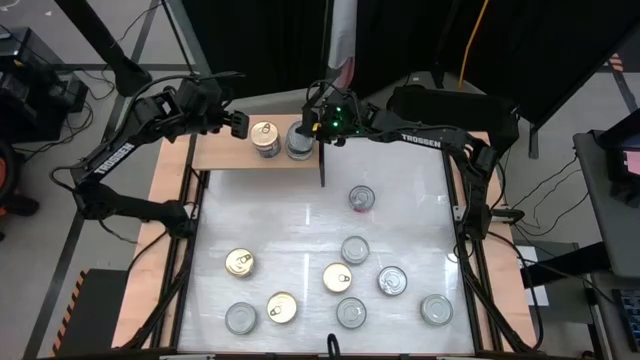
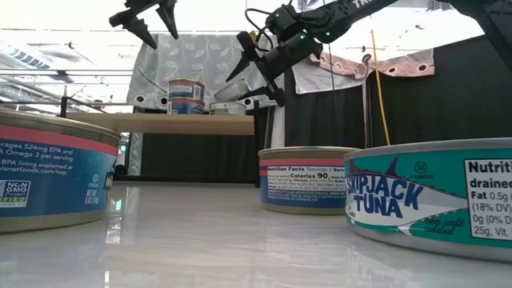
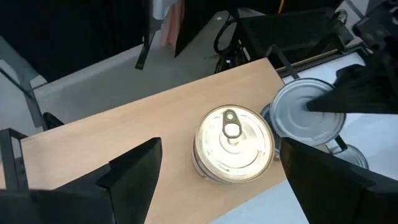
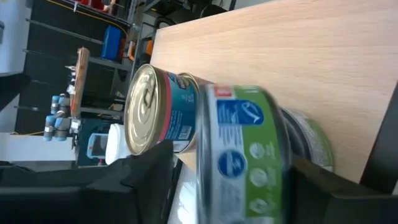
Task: Stack canned seafood by type on shelf
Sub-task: Stack the green white tuna can on top of the green white tuna can on the shelf, then stack the blue pink tuna can on top of the blue pink tuna cans on the shelf
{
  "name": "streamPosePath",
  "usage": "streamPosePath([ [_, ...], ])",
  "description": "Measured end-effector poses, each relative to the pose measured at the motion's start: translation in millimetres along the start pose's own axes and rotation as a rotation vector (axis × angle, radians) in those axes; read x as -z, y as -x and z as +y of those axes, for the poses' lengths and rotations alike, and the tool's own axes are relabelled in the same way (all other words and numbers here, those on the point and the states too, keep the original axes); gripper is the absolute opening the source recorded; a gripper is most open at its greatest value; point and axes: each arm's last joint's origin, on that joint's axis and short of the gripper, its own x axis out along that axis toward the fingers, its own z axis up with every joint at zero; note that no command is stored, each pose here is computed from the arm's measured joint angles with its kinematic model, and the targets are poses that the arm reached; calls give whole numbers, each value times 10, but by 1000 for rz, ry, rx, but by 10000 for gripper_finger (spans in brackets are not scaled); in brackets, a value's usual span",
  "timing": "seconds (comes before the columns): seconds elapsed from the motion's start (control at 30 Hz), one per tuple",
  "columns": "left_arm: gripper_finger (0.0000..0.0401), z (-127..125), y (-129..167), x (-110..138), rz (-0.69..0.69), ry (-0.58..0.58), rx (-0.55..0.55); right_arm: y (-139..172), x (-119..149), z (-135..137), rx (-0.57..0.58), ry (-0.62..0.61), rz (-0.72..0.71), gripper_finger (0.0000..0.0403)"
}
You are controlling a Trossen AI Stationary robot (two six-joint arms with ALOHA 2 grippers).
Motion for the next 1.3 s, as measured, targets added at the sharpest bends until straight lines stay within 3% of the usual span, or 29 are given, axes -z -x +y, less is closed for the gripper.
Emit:
streamPosePath([
  [0.27, 325, 4, -1, -1, 2, -12, 0, -1, -1, 14, -11, 49, -7, 334],
  [0.4, 325, 4, -1, -2, 1, -11, 0, 1, -2, 18, -13, 98, -8, 362],
  [0.63, 325, 0, 0, 0, 1, -12, 2, 5, -7, 33, -28, 246, -13, 365],
  [0.8, 325, -14, 1, 5, 18, -11, 43, -46, 3, -13, -14, 270, 1, 365],
  [1.3, 325, -23, 6, 9, 30, -12, 71, -91, -56, 27, -32, 473, -127, 365],
])
